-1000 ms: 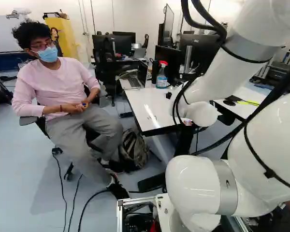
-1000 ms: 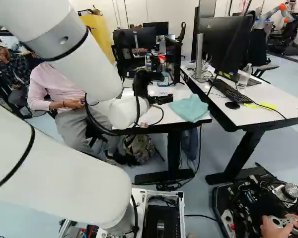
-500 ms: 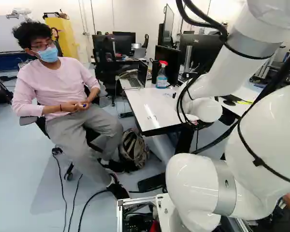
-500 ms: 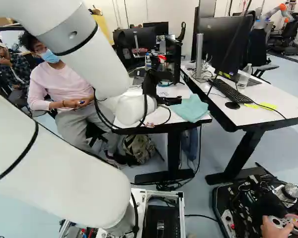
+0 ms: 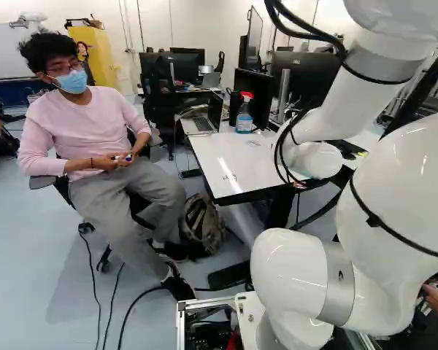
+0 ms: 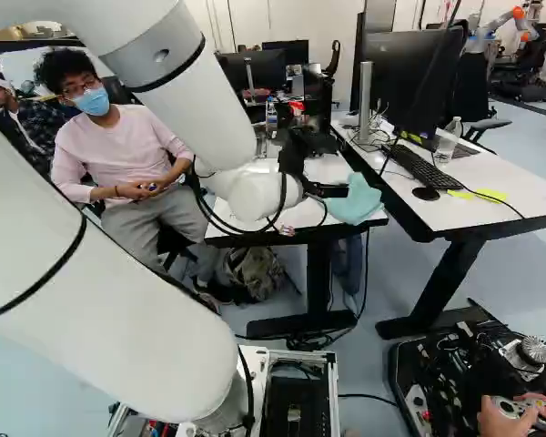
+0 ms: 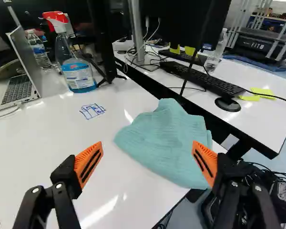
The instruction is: Clean the table with the green towel
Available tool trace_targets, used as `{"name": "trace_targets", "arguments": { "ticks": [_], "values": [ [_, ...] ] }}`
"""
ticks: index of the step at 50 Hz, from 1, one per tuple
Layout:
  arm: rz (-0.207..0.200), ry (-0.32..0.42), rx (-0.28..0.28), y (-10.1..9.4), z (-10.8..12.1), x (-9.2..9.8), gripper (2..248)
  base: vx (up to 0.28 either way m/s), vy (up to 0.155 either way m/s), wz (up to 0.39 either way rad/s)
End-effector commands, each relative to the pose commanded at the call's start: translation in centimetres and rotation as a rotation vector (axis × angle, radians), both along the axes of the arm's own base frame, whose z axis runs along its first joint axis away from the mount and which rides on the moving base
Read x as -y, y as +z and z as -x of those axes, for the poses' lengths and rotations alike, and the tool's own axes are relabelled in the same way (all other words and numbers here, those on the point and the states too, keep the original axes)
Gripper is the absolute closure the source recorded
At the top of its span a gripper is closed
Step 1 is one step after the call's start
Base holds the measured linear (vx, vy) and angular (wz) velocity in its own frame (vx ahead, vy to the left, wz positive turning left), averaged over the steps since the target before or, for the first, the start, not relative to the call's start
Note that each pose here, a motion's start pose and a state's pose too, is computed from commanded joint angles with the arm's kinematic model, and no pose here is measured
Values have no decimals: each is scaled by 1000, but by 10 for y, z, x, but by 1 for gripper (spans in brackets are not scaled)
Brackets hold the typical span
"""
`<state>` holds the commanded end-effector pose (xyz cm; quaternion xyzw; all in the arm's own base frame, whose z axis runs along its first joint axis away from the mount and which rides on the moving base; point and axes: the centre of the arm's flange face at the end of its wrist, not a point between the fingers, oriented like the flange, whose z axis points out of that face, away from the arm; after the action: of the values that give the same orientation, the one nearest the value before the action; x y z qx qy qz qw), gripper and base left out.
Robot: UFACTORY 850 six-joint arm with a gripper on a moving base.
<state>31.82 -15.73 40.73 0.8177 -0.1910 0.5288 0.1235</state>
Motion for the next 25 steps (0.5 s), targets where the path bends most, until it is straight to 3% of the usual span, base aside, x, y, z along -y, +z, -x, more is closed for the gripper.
{"name": "trace_targets", "arguments": {
  "ticks": [25],
  "values": [
    [-40,-63,-75,-4,-21,38,3,0,0,0]
  ]
}}
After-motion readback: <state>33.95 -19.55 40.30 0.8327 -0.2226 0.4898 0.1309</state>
